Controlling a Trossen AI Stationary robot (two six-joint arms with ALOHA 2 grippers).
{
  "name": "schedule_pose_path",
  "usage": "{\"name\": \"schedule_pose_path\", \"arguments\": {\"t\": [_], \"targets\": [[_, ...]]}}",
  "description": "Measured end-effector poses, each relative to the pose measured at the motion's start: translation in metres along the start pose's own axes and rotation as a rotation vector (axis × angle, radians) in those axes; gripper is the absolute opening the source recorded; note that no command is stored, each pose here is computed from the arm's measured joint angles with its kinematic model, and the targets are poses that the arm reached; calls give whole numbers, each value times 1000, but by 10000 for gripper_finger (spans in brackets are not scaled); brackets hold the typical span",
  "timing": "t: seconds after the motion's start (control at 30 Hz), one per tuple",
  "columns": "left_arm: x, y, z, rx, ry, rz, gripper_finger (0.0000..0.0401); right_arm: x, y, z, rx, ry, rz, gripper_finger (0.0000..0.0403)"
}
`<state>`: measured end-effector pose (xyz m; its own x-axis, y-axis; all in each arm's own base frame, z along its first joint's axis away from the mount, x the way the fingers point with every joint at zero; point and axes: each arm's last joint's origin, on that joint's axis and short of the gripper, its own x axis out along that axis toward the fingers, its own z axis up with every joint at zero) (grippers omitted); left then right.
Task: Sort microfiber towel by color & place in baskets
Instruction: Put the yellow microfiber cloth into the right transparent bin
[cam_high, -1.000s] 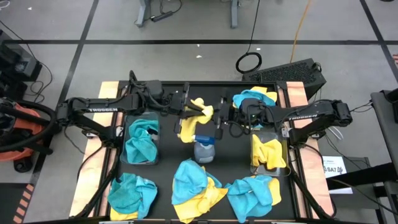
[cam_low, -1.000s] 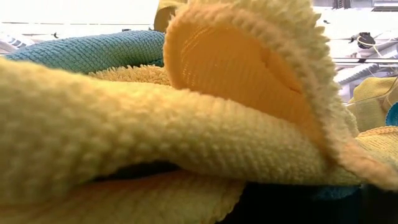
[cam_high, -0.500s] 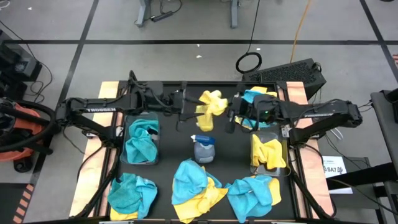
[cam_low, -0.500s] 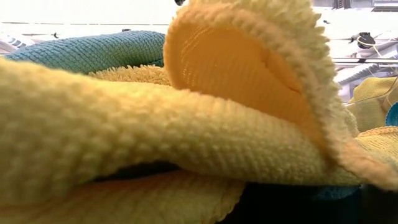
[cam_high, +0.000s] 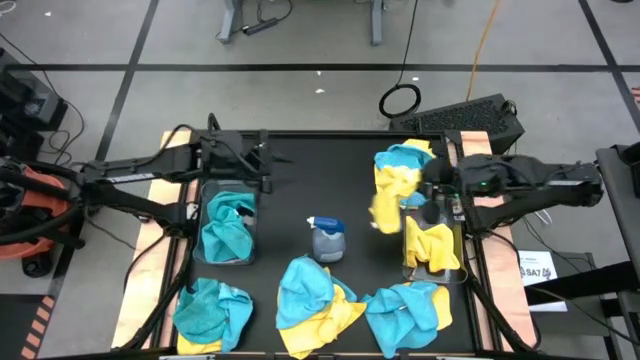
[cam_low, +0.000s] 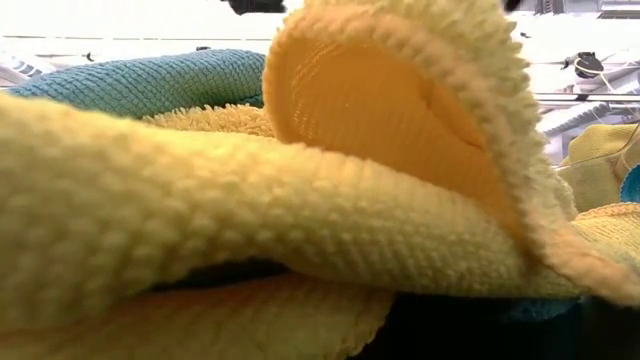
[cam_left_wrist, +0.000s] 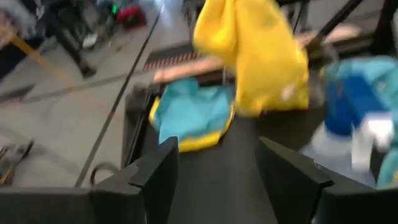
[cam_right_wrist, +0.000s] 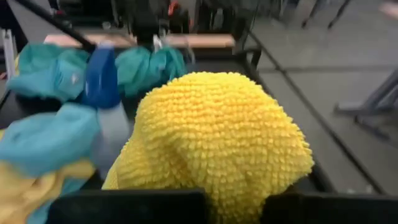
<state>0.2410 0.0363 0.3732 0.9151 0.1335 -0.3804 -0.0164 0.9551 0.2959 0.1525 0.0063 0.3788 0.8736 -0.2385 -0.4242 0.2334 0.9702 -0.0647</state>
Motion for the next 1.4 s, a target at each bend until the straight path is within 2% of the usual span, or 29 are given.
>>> {"name": "schedule_pose_path", "arguments": {"t": [0.13, 0.23, 0.4, 0.53, 0.7, 0.93, 1.17, 1.4], "targets": [[-18, -1, -5, -25, 60, -1, 219, -25, -7, -20, 66, 120, 37, 13], [-25, -2, -8, -34, 84, -8, 219, -37, -11, -37, 117, 263, 64, 14], [-28, -4, -14, -69, 142, -26, 219, -45, -13, -56, 208, 483, 71, 14], [-23, -8, -20, -92, 171, -43, 219, -44, -11, -62, 261, 588, 91, 15], [-15, -18, -35, -107, 215, -75, 219, -31, -6, -79, 265, 712, 111, 15], [-4, -31, -54, -131, 270, -109, 219, 0, 2, -124, 275, 905, 85, 15], [-3, -35, -53, -126, 250, -122, 219, 27, 10, -150, 371, 964, 4, 15], [-3, -37, -52, -122, 239, -128, 219, 47, 15, -165, 404, 1046, -69, 15]]}}
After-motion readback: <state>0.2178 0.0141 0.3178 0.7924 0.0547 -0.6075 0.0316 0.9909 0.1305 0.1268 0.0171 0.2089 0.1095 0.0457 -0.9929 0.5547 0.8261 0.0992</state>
